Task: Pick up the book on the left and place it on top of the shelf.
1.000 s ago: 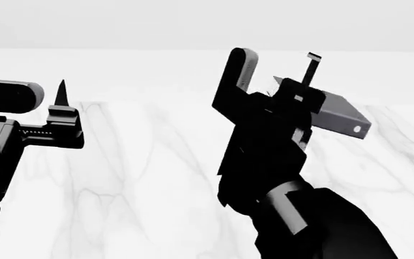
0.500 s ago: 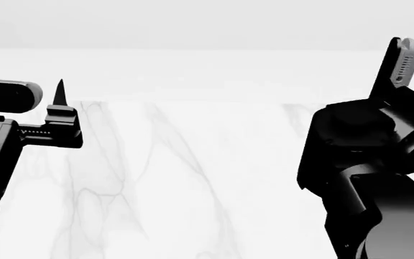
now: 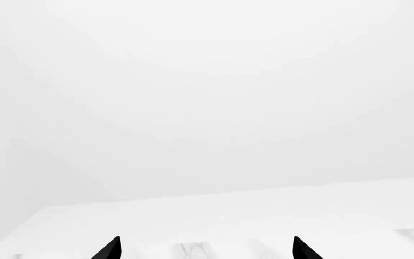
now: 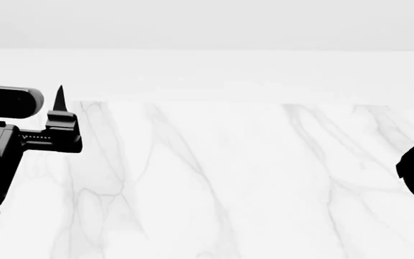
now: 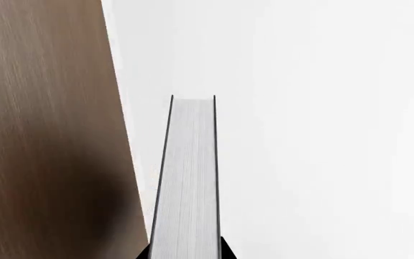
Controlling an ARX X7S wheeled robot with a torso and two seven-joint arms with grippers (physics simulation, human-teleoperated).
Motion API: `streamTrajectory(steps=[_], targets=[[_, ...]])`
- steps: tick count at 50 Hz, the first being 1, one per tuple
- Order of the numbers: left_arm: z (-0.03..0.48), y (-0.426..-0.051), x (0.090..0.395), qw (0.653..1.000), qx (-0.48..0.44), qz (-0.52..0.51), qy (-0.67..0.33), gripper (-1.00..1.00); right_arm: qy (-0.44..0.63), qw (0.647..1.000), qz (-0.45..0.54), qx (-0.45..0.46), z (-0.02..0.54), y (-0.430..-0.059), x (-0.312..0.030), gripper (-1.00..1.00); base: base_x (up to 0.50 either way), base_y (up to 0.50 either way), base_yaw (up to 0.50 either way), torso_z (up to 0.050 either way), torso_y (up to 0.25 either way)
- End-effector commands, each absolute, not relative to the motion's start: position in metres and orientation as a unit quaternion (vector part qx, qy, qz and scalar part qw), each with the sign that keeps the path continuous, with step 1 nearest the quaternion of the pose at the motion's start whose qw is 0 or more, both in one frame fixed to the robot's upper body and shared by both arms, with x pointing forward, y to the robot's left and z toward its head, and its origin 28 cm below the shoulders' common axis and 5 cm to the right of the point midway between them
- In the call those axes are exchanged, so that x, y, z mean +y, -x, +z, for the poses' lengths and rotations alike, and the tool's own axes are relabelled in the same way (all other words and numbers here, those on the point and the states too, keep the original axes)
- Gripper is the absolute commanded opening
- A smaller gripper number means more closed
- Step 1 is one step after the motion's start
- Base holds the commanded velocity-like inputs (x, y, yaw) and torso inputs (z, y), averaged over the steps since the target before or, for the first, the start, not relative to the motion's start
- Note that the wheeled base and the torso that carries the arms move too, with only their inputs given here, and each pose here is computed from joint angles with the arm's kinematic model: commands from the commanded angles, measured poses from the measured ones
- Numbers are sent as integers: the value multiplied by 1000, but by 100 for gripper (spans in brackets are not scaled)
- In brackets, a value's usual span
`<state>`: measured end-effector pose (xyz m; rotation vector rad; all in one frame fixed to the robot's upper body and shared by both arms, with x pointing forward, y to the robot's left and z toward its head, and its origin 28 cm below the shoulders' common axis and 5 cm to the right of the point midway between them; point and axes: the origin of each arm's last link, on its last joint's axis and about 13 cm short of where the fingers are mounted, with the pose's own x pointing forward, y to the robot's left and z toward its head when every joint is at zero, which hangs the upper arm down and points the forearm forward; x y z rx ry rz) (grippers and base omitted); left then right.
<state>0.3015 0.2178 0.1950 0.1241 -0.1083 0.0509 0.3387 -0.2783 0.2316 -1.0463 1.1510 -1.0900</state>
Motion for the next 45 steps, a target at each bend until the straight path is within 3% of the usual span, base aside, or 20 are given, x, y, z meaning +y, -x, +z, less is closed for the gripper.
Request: streamTrajectory(steps=[1,9,20,30,36,45], targets=[[192,-302,218,996,-52,26,-63,100,488,513,-542,453,225,-322,-310,-100,0,0,0,0,0],[192,-302,219,996,-51,28,-64,100,454,559,-544,430,218,-325,-314,-100,0,0,1,0,1],[191,-302,219,996,-51,28,-64,100,459,576,-539,409,217,-330,-312,-100,2,-1,1,0,0],[190,-302,218,996,-50,27,-66,100,454,605,-519,398,212,-336,-308,-100,4,-3,2,0,0],[189,-302,218,996,-49,27,-66,100,441,646,-489,387,211,-343,-303,-100,6,-3,3,0,0],[189,-302,217,996,-48,26,-66,100,437,658,-474,389,205,-344,-303,-100,0,0,2,0,0]])
